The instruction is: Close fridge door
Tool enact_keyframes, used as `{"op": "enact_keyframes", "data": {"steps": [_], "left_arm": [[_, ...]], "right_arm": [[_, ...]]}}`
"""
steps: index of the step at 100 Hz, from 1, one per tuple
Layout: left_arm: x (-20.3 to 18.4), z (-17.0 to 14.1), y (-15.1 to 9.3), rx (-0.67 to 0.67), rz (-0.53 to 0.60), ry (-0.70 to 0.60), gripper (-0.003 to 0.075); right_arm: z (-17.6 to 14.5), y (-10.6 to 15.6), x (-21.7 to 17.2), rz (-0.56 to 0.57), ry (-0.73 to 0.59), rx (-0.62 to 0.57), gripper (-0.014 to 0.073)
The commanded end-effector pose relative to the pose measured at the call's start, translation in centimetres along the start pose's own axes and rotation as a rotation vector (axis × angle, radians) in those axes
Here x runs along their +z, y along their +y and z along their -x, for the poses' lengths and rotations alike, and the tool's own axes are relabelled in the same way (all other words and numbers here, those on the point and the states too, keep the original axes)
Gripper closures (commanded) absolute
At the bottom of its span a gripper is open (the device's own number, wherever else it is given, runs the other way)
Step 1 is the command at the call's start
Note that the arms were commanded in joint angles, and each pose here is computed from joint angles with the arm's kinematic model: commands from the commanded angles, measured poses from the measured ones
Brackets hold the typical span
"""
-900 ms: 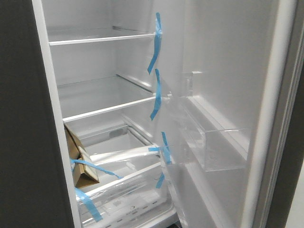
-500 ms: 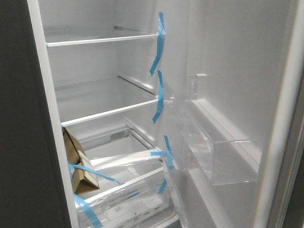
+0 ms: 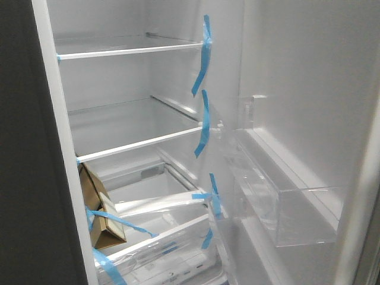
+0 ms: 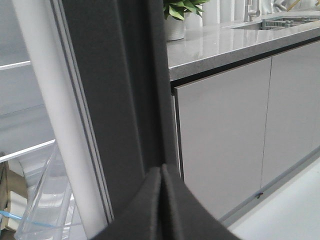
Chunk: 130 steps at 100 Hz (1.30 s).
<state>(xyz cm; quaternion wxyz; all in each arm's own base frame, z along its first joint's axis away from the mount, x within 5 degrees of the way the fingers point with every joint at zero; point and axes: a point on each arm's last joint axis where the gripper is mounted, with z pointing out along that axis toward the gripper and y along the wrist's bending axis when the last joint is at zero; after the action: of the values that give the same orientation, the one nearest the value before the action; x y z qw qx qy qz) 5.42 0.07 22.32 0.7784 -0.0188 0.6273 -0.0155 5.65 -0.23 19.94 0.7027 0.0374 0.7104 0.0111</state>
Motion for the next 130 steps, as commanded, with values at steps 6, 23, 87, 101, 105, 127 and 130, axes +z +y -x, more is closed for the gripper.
{"op": "enact_keyframes", "data": {"steps": [6,23,87,101,105,127,130], "left_arm": [[-0.1,-0.5,0.1,-0.005,0.002,-0.049,0.074],[-0.1,-0.5,0.1,-0.005,0.002,-0.049,0.074],[-0.1,-0.5,0.1,-0.005,0.002,-0.049,0.074],[-0.1,-0.5,0.1,-0.005,0.002,-0.049,0.074],[-0.1,-0.5,0.1,-0.005,0.002,-0.049,0.074],[-0.1,-0.5,0.1,-0.005,0.002,-0.049,0.074],[-0.1,-0.5,0.1,-0.005,0.002,-0.049,0.074]], "right_arm": [[0.2,0.0,-0.1,0.005,-0.084,0.002,0.0641],[0.2,0.0,-0.1,0.005,-0.084,0.002,0.0641],[8.2,0.6,0.1,0.02,-0.178,0.091,0.0641],[13.2,0.9,0.3,0.026,-0.223,0.091,0.0641],[14.5,1.0,0.4,0.028,-0.234,0.091,0.0641],[21.8,1.6,0.5,0.031,-0.225,0.09,0.0641],[22.4,1.6,0.5,0.032,-0.228,0.089,0.0641]]}}
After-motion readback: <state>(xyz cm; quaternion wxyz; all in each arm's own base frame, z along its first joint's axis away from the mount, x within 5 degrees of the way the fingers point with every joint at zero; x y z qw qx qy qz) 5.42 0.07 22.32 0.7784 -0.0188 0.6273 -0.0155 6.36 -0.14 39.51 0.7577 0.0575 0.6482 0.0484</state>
